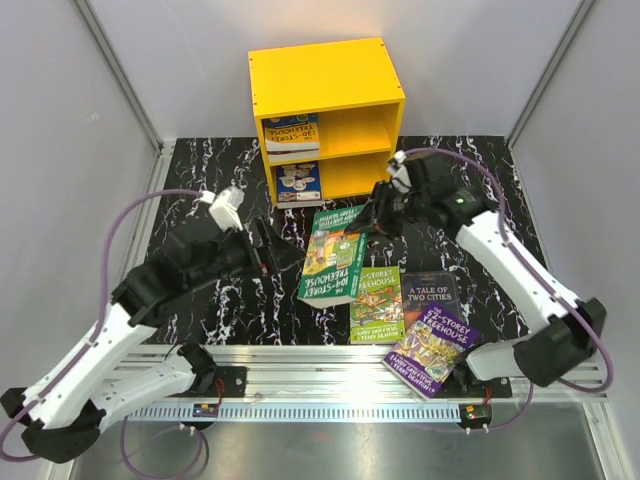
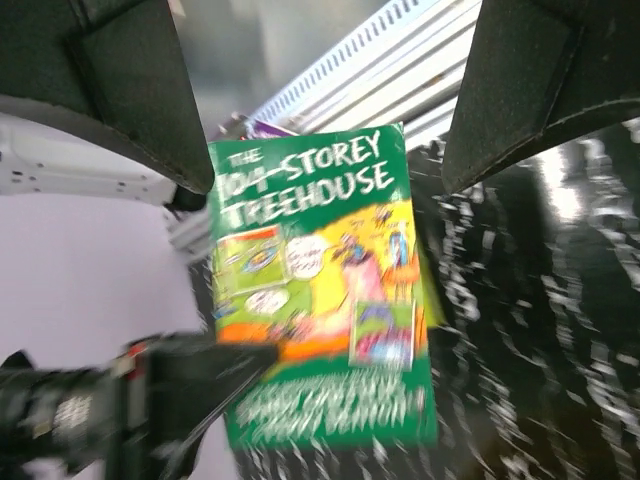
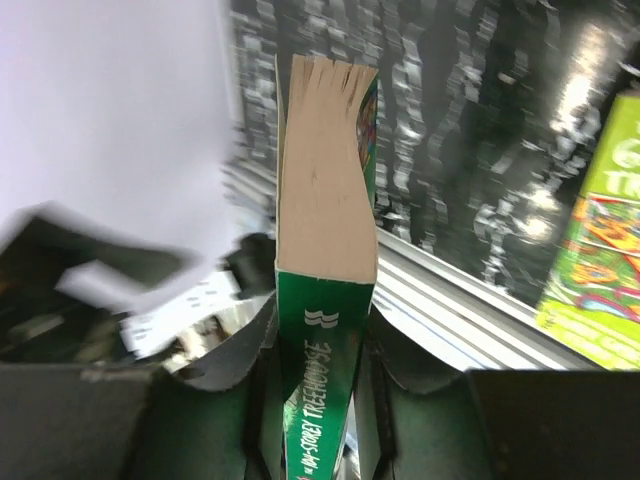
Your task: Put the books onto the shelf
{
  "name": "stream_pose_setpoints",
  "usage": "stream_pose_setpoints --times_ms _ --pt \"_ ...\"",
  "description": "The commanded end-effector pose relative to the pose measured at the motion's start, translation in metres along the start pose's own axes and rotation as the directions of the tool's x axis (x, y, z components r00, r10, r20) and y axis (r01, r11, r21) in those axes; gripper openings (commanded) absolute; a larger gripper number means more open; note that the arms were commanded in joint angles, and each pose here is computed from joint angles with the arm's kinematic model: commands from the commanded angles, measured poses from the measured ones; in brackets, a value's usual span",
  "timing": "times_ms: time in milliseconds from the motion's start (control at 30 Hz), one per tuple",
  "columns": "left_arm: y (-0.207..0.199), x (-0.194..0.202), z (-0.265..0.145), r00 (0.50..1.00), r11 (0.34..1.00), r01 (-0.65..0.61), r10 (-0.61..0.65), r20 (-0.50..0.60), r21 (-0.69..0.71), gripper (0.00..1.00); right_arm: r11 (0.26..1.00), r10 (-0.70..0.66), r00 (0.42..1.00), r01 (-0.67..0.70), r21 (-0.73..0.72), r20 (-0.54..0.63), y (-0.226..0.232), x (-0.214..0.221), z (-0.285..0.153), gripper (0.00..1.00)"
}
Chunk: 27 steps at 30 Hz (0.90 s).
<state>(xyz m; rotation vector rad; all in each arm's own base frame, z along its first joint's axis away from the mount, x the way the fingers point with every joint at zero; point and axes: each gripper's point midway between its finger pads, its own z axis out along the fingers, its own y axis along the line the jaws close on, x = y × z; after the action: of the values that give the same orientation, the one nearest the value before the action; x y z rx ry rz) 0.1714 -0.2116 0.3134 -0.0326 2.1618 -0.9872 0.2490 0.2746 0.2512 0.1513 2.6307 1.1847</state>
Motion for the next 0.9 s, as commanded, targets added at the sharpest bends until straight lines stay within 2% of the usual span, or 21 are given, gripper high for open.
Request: stream_pose_setpoints --times_ms 0,33,67,200,300,367,500,567,600,667,733,767,800,833,867 --pt "-0.044 0.017 0.015 0.993 0.951 0.096 -0.070 -0.098 0.295 0.99 0.959 -0.029 0.999 0.038 -0.280 0.037 0.062 -0.001 -0.047 0.00" --pt "-0.054 0.016 0.016 0.993 0.927 0.100 -0.070 -0.094 0.361 0.99 0.941 -0.026 0.999 0.039 -0.337 0.044 0.076 0.000 -0.058 0.00" --pt "-0.051 0.024 0.025 0.986 0.920 0.146 -0.107 -0.125 0.363 0.99 0.929 -0.025 0.999 0.041 -0.367 0.047 0.084 0.000 -0.064 0.00" --pt "-0.056 0.026 0.045 0.981 0.892 0.182 -0.137 -0.138 0.414 0.99 0.847 -0.003 0.998 0.040 -0.530 0.070 0.121 -0.003 -0.098 0.00" --pt "-0.069 0.023 0.048 0.975 0.839 0.218 -0.164 -0.150 0.499 0.99 0.785 0.016 0.997 0.038 -0.618 0.082 0.135 -0.007 -0.118 0.00" --pt "-0.077 0.019 0.044 0.969 0.803 0.246 -0.187 -0.163 0.542 0.99 0.770 0.034 0.997 0.014 -0.637 0.063 0.132 -0.007 -0.117 0.00" --pt "-0.093 -0.005 0.023 0.962 0.687 0.260 -0.245 -0.121 0.679 0.99 0.719 0.045 0.996 0.021 -0.694 0.078 0.131 -0.001 -0.130 0.00" --pt "-0.098 -0.011 0.015 0.955 0.657 0.280 -0.266 -0.132 0.700 0.93 0.723 0.078 0.995 -0.011 -0.690 0.066 0.118 0.000 -0.124 0.00" --pt "-0.097 -0.009 0.016 0.954 0.666 0.286 -0.261 -0.144 0.689 0.87 0.709 0.080 0.994 -0.006 -0.705 0.072 0.120 0.002 -0.128 0.00" --pt "-0.101 -0.014 0.014 0.964 0.687 0.255 -0.233 -0.127 0.680 0.57 0.715 0.102 0.993 -0.031 -0.699 0.061 0.111 0.002 -0.122 0.00" --pt "-0.098 -0.012 0.015 0.968 0.722 0.248 -0.217 -0.129 0.646 0.36 0.718 0.104 0.993 -0.035 -0.695 0.057 0.107 0.003 -0.118 0.00" --pt "-0.097 -0.012 0.016 0.969 0.736 0.244 -0.214 -0.125 0.631 0.13 0.722 0.104 0.993 -0.035 -0.691 0.058 0.105 0.002 -0.117 0.00" --pt "-0.090 -0.008 0.020 0.964 0.768 0.264 -0.224 -0.141 0.584 0.04 0.732 0.103 0.993 -0.035 -0.680 0.060 0.102 0.002 -0.114 0.00" --pt "-0.086 -0.008 0.022 0.969 0.787 0.247 -0.210 -0.130 0.565 0.00 0.739 0.102 0.993 -0.031 -0.673 0.066 0.102 0.001 -0.114 0.00" --pt "-0.087 -0.010 0.021 0.971 0.797 0.238 -0.205 -0.123 0.556 0.00 0.760 0.105 0.992 -0.040 -0.649 0.062 0.097 0.002 -0.109 0.05"
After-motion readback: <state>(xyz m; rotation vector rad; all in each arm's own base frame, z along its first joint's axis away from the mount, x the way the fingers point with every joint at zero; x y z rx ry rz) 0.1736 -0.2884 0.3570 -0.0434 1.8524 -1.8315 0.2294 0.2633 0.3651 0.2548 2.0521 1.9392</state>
